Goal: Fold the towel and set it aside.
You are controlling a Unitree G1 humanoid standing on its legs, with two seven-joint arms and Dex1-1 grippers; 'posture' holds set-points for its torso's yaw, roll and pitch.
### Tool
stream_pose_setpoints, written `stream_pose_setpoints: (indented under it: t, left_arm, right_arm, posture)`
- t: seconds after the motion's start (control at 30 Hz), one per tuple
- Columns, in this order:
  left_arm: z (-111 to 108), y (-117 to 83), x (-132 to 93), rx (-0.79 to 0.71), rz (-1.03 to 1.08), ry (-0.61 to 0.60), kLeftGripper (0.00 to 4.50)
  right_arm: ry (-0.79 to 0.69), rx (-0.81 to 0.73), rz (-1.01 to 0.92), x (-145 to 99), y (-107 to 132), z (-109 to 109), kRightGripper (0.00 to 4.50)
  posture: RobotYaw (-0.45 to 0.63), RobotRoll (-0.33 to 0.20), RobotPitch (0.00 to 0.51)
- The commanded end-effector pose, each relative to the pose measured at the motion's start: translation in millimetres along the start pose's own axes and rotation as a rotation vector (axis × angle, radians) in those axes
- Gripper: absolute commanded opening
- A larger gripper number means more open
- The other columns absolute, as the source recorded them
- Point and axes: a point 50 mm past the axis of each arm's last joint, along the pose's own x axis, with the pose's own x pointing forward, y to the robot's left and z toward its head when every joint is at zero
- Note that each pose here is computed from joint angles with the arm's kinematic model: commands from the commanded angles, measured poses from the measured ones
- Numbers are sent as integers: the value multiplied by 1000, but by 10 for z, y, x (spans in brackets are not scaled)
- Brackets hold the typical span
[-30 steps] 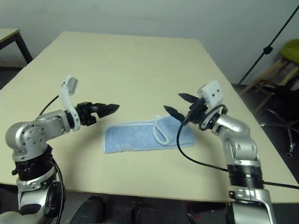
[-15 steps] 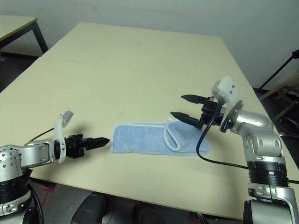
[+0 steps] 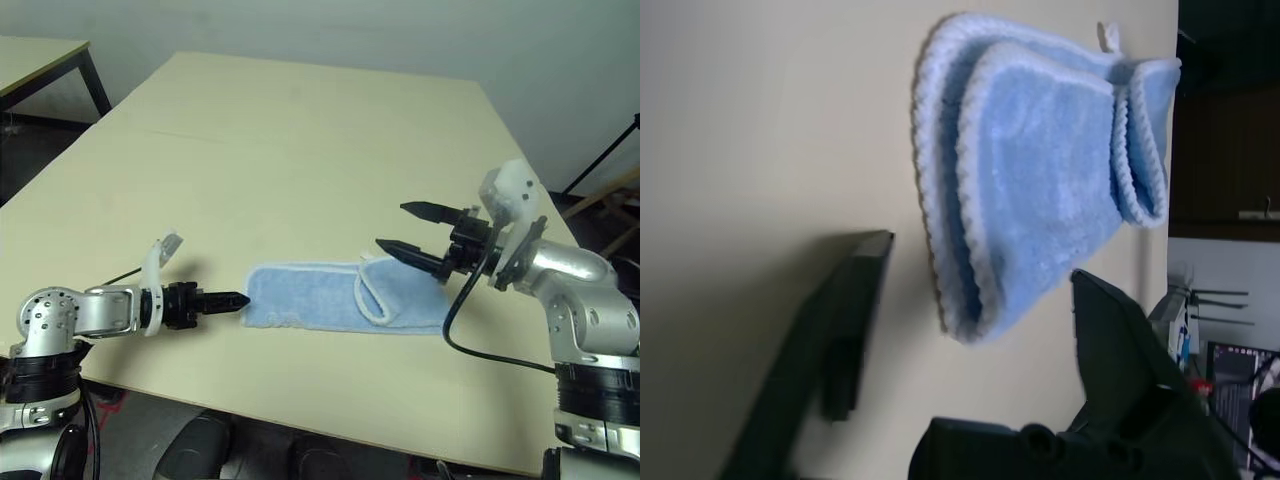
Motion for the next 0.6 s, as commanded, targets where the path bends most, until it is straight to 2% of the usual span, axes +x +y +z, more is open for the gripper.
stream_pose_setpoints:
  t: [0.03,0.23,0.27,0.6]
  left_arm:
    - [-143,103,152,-52,53,81,2394]
    - [59,144,85,-66,69,-32,203]
    - [91,154,62,-70,70,-50,56]
    - [312,205,-302,-66,86,-196,56]
  right_arm:
    - [18,-10,-1,-79,22,27,4500]
    - [32,18,11,-102,57,-43,4500]
    - [36,20,12,-102,60,-57,4500]
    - [53,42,30,-61,74,-163,4500]
  posture:
    - [86,0,112]
    - [92,0,109]
    - [92,0,109]
    - [106,0,107]
